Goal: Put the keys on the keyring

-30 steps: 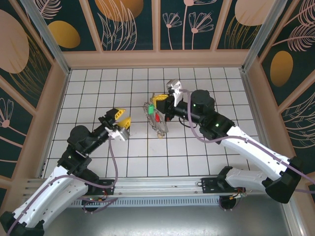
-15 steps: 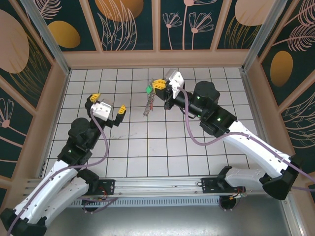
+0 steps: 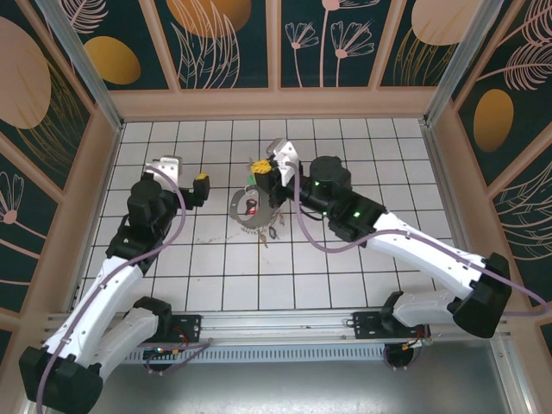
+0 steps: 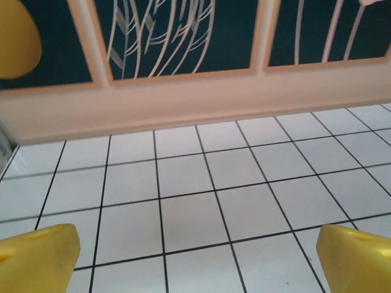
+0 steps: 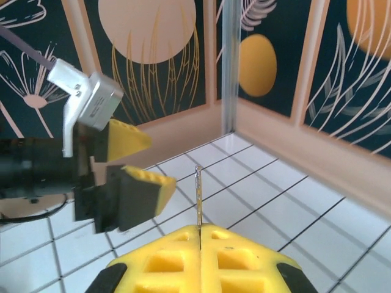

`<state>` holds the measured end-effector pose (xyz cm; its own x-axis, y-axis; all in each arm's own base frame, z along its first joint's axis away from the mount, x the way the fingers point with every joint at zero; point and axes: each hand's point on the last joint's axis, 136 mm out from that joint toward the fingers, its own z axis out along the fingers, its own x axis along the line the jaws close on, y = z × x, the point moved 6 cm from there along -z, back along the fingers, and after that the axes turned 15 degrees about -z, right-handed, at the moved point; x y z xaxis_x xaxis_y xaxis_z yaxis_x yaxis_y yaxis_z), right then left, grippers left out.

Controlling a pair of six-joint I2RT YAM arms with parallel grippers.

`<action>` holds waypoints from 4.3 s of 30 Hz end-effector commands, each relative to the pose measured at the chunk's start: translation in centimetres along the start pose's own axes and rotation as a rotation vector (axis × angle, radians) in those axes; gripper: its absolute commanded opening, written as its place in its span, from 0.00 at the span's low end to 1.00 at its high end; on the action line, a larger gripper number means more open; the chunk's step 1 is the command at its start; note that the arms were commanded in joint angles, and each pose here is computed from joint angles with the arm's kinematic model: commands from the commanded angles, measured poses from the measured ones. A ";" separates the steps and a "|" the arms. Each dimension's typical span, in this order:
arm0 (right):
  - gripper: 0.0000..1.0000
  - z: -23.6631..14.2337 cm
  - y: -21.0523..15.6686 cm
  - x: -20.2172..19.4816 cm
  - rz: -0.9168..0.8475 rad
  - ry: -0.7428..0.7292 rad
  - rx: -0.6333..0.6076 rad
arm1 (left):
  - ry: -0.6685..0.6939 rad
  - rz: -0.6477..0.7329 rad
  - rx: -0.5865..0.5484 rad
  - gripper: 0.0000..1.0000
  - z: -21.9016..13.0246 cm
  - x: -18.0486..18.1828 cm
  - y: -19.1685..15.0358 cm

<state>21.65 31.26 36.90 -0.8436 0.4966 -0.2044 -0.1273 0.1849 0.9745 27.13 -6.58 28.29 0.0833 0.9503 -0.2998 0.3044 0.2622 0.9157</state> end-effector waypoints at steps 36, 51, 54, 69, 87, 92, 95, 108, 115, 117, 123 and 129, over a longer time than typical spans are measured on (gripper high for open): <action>0.00 -3.6 -20.0 -4.9 0.568 -0.372 0.255 | 0.082 -0.355 0.150 0.99 3.4 9.0 -5.0; 0.04 -9.1 -26.8 -7.7 0.723 -0.637 0.325 | 0.072 -0.302 0.044 0.99 2.1 9.2 -5.4; 0.06 -11.0 -28.5 -7.8 0.808 -0.703 0.303 | 0.110 -0.331 0.017 0.99 1.9 9.6 -5.4; 0.45 -19.2 -29.0 -9.0 0.879 -0.949 0.205 | 0.522 -0.457 -0.054 0.99 0.9 14.1 -5.7; 0.99 -23.1 -23.5 -11.7 -0.013 -1.090 0.095 | 0.167 -0.067 -0.235 0.99 0.3 11.3 -7.8; 0.99 -23.8 -26.3 -12.3 0.024 -1.056 0.095 | 0.175 -0.086 -0.296 0.99 0.5 11.9 -8.7; 0.99 -23.7 -26.3 -12.8 0.033 -1.042 0.063 | 0.175 -0.081 -0.289 0.99 1.4 12.1 -8.9; 0.99 -20.2 -30.2 -18.9 0.134 -1.064 0.201 | 0.142 -0.104 -0.263 0.99 6.0 12.7 -9.4; 0.99 -20.4 -30.5 -19.7 0.186 -1.069 0.223 | 0.223 -0.071 -0.255 0.99 6.9 12.3 -9.5; 0.99 -20.4 -30.6 -19.7 0.186 -1.068 0.224 | 0.221 -0.070 -0.260 0.99 6.8 12.3 -9.4; 0.99 -20.3 -30.6 -19.7 0.186 -1.068 0.229 | 0.218 -0.071 -0.258 0.99 6.8 12.2 -9.5; 0.99 -20.0 -30.6 -19.6 0.177 -1.055 0.235 | 0.218 -0.071 -0.259 0.99 6.8 12.2 -9.5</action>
<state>31.41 -1.29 12.40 0.0519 0.9857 -0.1603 0.1726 0.1493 0.9736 31.73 1.32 13.77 -0.1365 0.9310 -0.3386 0.0665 0.3497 0.9345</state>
